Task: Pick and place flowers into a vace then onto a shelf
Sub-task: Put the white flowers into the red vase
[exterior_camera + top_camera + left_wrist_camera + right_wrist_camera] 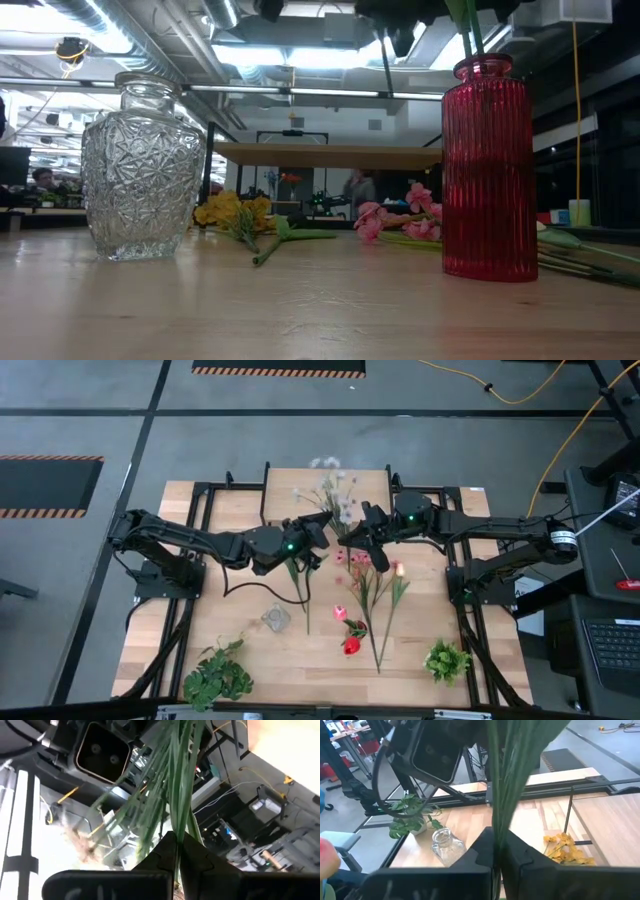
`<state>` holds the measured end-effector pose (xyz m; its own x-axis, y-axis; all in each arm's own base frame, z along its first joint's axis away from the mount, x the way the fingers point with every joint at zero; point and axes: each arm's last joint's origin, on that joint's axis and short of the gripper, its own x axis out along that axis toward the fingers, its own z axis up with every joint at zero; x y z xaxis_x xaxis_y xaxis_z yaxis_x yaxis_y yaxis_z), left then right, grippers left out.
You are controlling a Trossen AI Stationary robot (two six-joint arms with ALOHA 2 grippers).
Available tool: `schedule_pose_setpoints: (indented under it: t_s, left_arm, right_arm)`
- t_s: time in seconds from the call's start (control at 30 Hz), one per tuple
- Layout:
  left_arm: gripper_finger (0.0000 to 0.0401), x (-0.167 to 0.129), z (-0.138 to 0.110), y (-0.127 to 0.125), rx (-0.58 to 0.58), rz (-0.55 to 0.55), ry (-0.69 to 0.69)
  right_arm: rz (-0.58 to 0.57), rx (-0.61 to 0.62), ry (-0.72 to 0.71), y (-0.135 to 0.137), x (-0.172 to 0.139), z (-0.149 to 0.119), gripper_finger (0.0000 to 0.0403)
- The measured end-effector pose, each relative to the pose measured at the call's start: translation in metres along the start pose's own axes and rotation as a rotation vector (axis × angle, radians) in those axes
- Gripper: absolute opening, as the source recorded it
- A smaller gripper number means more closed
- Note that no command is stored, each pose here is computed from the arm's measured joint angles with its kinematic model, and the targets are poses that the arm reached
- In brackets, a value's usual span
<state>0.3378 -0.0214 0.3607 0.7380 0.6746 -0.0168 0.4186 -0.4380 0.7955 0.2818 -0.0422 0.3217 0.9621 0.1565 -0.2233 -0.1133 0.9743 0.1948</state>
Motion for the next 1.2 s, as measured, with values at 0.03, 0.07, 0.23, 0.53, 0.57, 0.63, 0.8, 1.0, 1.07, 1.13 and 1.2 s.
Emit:
schedule_pose_setpoints:
  t_s: [0.03, 0.07, 0.23, 0.53, 0.57, 0.63, 0.8, 1.0, 1.07, 1.13, 1.2]
  left_arm:
    - [0.0005, 0.000, 0.000, 0.000, -0.024, 0.000, 0.000]
    - [0.0007, 0.000, 0.000, 0.000, -0.048, -0.001, -0.002]
    - [0.0033, -0.002, 0.000, -0.002, -0.163, -0.009, -0.056]
    - [0.0084, -0.012, -0.015, -0.001, -0.344, -0.021, -0.075]
    - [0.0087, -0.013, -0.016, -0.002, -0.352, -0.036, -0.070]
    - [0.0093, -0.016, -0.018, -0.004, -0.375, -0.061, -0.062]
    - [0.0099, -0.022, -0.024, -0.009, -0.479, -0.117, -0.063]
    - [0.0073, -0.032, -0.031, -0.013, -0.704, -0.170, -0.085]
    - [0.0052, -0.038, -0.033, -0.014, -0.764, -0.198, -0.137]
    - [0.0026, -0.043, -0.035, -0.016, -0.836, -0.229, -0.194]
    - [0.0007, -0.049, -0.037, -0.019, -0.905, -0.267, -0.209]
  right_arm:
    - [0.000, 0.001, 0.001, 0.000, 0.000, 0.000, 0.0013]
    - [0.000, 0.001, 0.003, 0.000, 0.000, 0.000, 0.0013]
    - [-0.001, -0.004, 0.019, 0.000, 0.000, -0.002, 0.0006]
    - [-0.026, -0.014, 0.014, -0.004, -0.010, 0.001, 0.0004]
    - [-0.029, -0.016, 0.011, -0.003, -0.013, 0.003, 0.0004]
    - [-0.037, -0.024, 0.005, -0.004, -0.019, 0.005, 0.0003]
    - [-0.062, -0.038, 0.008, -0.007, -0.029, 0.008, 0.0002]
    - [-0.177, -0.095, 0.022, -0.014, -0.038, 0.008, 0.0002]
    - [-0.195, -0.116, 0.018, -0.016, -0.040, 0.009, 0.0002]
    - [-0.197, -0.127, 0.008, -0.016, -0.042, 0.011, 0.0002]
    - [-0.192, -0.148, 0.010, -0.015, -0.043, 0.011, 0.0002]
